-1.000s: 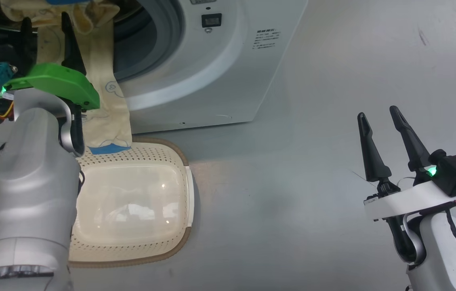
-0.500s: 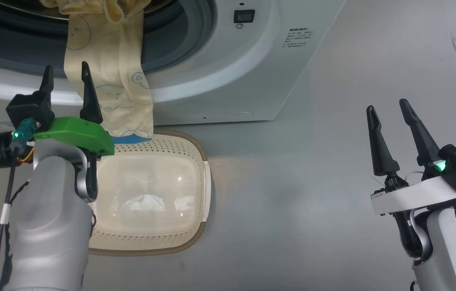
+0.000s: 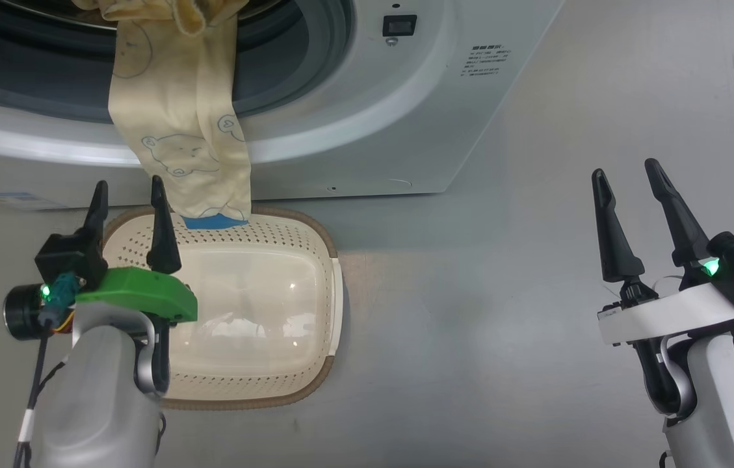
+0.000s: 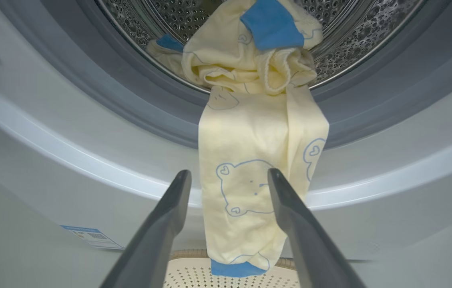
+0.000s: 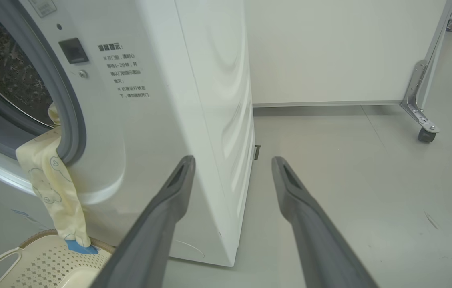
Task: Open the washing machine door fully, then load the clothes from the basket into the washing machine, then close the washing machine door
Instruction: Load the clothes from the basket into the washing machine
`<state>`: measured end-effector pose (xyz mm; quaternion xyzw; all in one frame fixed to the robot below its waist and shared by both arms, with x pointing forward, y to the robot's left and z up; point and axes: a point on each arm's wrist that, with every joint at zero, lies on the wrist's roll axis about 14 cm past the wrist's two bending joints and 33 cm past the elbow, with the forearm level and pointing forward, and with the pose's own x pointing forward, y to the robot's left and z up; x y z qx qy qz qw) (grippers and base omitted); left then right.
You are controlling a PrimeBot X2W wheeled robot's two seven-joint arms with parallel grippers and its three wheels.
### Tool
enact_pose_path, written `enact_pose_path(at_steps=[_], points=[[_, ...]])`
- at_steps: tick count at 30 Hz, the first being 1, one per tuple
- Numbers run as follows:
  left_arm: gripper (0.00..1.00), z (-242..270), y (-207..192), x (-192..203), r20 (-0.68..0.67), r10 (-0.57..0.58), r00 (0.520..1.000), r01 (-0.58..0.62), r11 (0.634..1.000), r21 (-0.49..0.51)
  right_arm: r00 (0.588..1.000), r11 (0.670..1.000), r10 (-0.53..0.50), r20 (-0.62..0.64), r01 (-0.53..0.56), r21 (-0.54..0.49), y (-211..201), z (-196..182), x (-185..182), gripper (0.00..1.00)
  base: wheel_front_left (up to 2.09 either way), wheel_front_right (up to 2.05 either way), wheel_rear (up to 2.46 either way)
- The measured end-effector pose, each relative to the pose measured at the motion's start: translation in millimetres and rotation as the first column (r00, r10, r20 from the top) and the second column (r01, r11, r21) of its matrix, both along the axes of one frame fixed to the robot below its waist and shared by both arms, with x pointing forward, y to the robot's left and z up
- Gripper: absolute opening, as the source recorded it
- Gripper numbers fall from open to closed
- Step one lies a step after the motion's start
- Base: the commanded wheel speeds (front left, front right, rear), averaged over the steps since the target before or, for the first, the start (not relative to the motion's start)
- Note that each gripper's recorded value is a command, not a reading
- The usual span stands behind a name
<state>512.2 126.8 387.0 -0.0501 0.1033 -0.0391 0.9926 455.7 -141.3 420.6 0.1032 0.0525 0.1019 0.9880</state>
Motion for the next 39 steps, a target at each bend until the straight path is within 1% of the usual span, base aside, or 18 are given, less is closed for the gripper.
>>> enact_pose_path(at_steps=[14, 39], points=[[1.0, -8.3, 5.4, -27.3, -0.021, 0.031, 0.999, -0.031, 0.999, -0.02, 1.0, 1.0, -0.016, -0.008, 0.016, 0.0, -4.1, -4.1, 1.5, 1.0, 0.0, 0.0, 0.0], [1.0, -6.0, -2.2, -36.4, -0.009, 0.02, 1.0, -0.021, 0.999, -0.038, 0.999, 1.0, -0.03, -0.017, 0.03, 0.008, -5.5, -6.6, -0.1, 1.0, 0.0, 0.0, 0.0]])
